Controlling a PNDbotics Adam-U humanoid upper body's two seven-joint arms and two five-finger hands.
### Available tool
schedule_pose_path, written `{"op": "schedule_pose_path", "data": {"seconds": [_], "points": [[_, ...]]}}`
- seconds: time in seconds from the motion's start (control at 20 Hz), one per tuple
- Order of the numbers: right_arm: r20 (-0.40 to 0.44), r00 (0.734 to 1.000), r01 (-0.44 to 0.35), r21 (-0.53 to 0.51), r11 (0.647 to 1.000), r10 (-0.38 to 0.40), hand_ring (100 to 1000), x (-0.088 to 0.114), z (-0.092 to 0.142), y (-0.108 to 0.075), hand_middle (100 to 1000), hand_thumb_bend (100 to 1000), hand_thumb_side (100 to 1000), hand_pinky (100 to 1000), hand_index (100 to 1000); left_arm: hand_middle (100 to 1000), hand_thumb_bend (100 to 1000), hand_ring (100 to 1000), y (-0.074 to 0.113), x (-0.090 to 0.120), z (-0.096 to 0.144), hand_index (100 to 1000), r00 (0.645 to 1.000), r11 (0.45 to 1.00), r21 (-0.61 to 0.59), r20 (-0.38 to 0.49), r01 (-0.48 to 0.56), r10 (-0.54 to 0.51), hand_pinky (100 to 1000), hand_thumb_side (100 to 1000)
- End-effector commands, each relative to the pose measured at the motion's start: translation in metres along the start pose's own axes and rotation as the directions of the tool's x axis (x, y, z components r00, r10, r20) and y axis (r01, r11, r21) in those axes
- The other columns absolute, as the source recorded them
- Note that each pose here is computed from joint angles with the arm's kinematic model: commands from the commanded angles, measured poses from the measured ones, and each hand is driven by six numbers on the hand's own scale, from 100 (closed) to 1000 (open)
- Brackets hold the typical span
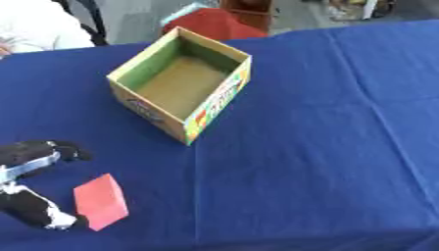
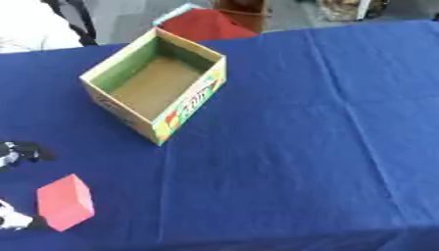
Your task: Pick up objects on the table and place them in the box.
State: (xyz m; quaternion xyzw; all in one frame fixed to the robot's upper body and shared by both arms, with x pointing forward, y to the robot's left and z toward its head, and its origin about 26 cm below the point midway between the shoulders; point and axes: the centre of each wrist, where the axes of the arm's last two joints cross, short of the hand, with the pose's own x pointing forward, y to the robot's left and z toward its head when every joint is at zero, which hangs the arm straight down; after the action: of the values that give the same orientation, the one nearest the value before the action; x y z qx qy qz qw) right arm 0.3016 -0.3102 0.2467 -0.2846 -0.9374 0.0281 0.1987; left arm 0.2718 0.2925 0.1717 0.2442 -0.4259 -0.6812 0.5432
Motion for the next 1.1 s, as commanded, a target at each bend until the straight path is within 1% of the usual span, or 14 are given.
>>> {"op": "schedule_pose_path", "data": {"seconds": [0.05,0.3,0.7,0.9,1.0,1.1], "points": [[0.038,0.999,-0.001,0.002,1.0,0.001,755,0.007,-0.008,-0.003,861,100,995,692,784,851,659,877,0.008,0.005,0.002,929,1.0,0.999,0.032,0.0,0.011,-0.011,820,440],[0.036,0.999,-0.001,0.001,1.0,0.001,754,0.006,-0.007,-0.003,861,100,994,691,783,842,715,880,0.005,0.01,-0.001,915,1.0,1.0,0.018,-0.012,0.007,-0.007,826,457],[0.034,0.999,0.002,0.002,1.0,-0.002,754,0.006,-0.007,-0.003,861,100,996,690,782,815,739,871,-0.003,0.015,-0.006,903,0.999,1.0,-0.023,-0.045,0.007,-0.008,814,459],[0.032,0.999,0.003,0.003,1.0,-0.003,753,0.006,-0.007,-0.003,859,100,995,689,781,754,765,856,-0.004,0.017,-0.007,892,0.998,1.0,-0.027,-0.064,0.006,-0.008,803,477],[0.03,1.0,0.003,0.003,1.0,-0.004,752,0.006,-0.006,-0.002,857,100,996,688,778,684,781,845,-0.006,0.017,-0.008,892,0.996,1.0,-0.023,-0.085,0.003,-0.005,798,490],[0.029,1.0,0.004,0.003,1.0,-0.004,752,0.006,-0.006,-0.002,857,100,996,688,778,669,776,842,-0.007,0.017,-0.008,898,0.995,1.0,-0.019,-0.103,-0.003,0.001,795,493]]}}
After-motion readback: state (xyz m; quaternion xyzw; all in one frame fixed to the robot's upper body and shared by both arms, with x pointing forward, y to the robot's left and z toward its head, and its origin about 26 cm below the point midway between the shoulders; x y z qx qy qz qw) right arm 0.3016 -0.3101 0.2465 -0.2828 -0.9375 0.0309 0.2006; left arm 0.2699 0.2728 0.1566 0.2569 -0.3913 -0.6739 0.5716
